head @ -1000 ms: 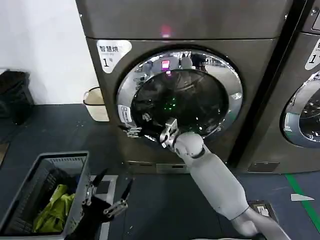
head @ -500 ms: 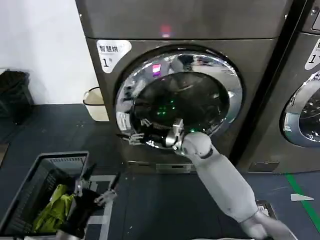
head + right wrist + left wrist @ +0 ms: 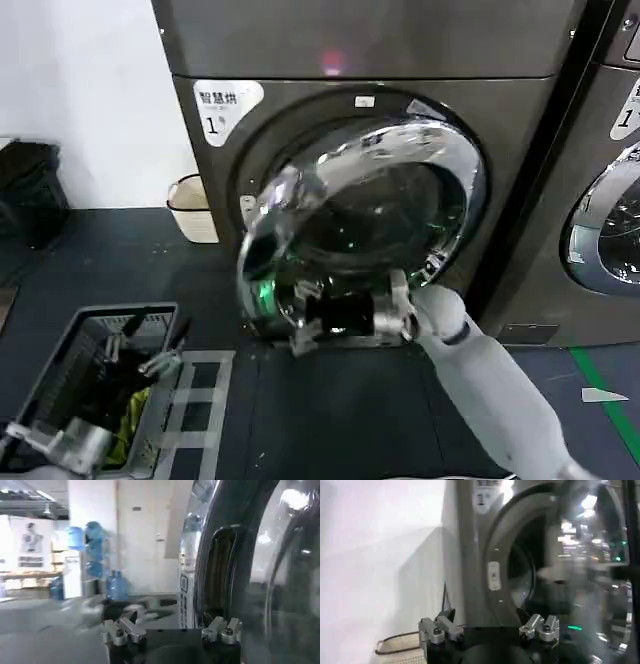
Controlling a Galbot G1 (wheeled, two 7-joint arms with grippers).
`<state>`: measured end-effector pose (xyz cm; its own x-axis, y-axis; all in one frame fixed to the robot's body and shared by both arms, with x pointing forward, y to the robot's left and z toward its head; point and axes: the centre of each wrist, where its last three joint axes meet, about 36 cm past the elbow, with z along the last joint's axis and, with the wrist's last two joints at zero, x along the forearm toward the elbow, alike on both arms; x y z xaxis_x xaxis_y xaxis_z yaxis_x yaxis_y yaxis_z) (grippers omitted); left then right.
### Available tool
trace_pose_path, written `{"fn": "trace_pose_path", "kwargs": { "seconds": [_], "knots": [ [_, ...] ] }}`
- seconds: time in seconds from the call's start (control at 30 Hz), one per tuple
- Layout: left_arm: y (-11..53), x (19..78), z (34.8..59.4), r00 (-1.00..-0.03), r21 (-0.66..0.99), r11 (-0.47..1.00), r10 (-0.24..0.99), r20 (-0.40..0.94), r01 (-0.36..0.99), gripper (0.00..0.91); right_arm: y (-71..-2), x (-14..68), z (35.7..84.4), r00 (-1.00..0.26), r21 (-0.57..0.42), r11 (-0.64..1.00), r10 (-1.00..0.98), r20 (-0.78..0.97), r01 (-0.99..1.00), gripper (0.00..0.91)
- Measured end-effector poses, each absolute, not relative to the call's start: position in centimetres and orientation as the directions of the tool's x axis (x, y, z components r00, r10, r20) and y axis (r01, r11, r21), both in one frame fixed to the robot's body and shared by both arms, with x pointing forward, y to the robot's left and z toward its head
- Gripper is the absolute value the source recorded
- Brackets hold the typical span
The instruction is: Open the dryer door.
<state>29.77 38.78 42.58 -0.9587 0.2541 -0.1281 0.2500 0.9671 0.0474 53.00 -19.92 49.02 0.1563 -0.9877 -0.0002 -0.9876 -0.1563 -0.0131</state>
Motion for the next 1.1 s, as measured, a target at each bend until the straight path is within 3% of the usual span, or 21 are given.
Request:
{"fn": "trace_pose_path", "kwargs": {
  "seconds": [0.27,0.67,0.93,1.1],
  "knots": [
    [42.9,34.0,42.0,-0.957,-0.066,0.965,0.242,-0.163,0.255,0.907,-23.3,49.9,48.4,0.229,-0.003,-0.229,-0.973,0.007,-0.973,0.907],
    [46.5,39.5,45.3,-0.917,-0.037,0.933,0.343,-0.205,0.358,0.907,-26.4,47.6,48.9,0.202,-0.057,-0.202,-0.979,-0.008,-0.978,0.907],
    [44.5,41.2,48.2,-0.84,-0.009,0.854,0.511,-0.184,0.521,0.907,-31.2,47.2,47.6,-0.025,-0.064,0.028,-0.998,-0.054,-0.998,0.907],
    [41.8,41.9,48.4,-0.798,0.012,0.808,0.584,-0.149,0.589,0.907,-35.7,45.4,46.2,-0.26,-0.055,0.267,-0.959,-0.109,-0.962,0.907]
  ]
}}
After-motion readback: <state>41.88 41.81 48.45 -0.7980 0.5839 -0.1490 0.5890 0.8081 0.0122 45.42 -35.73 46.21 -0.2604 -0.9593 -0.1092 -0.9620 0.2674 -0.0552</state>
